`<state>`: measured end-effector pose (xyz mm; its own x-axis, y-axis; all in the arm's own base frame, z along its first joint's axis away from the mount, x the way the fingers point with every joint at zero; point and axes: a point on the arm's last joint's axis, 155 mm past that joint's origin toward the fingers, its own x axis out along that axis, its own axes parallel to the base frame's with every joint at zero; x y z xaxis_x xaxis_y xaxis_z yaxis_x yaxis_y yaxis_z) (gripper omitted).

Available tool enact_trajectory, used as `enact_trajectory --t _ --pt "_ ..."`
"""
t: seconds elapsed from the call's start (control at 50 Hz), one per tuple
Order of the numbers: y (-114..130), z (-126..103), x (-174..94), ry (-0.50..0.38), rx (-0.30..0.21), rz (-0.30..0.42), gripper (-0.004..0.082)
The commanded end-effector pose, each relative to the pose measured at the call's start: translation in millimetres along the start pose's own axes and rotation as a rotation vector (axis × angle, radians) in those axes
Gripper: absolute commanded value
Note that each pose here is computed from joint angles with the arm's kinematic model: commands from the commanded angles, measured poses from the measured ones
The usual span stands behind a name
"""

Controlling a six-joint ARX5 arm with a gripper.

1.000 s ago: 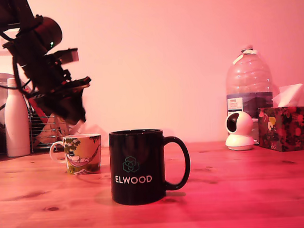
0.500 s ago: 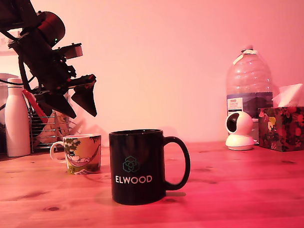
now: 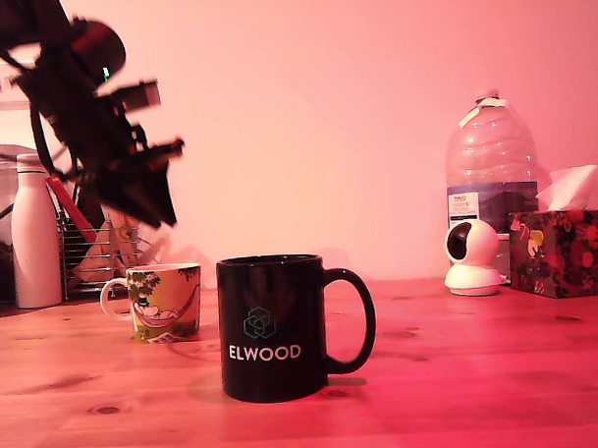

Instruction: Pick up the coffee capsules from the table one by one and drop them inside the nearest coffee cup

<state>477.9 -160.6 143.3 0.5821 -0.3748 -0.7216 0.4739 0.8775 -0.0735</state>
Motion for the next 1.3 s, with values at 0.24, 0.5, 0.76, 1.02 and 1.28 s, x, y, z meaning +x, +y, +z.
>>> enact_trajectory --t 0.24,0.5,0.76,1.02,1.28 --pt "-1 -18 -24 -0.08 -0.05 0.037 -0.0018" --pt "-4 -55 -51 -0.143 -0.092 0.062 -0.0018" --pt "2 -98 -67 -0.184 -0.173 0.101 -0.0018" --pt "7 -139 -79 -0.235 -0.23 0.134 -0.0018" --pt "0 -159 -94 -0.29 -0.241 0.133 -0.0018"
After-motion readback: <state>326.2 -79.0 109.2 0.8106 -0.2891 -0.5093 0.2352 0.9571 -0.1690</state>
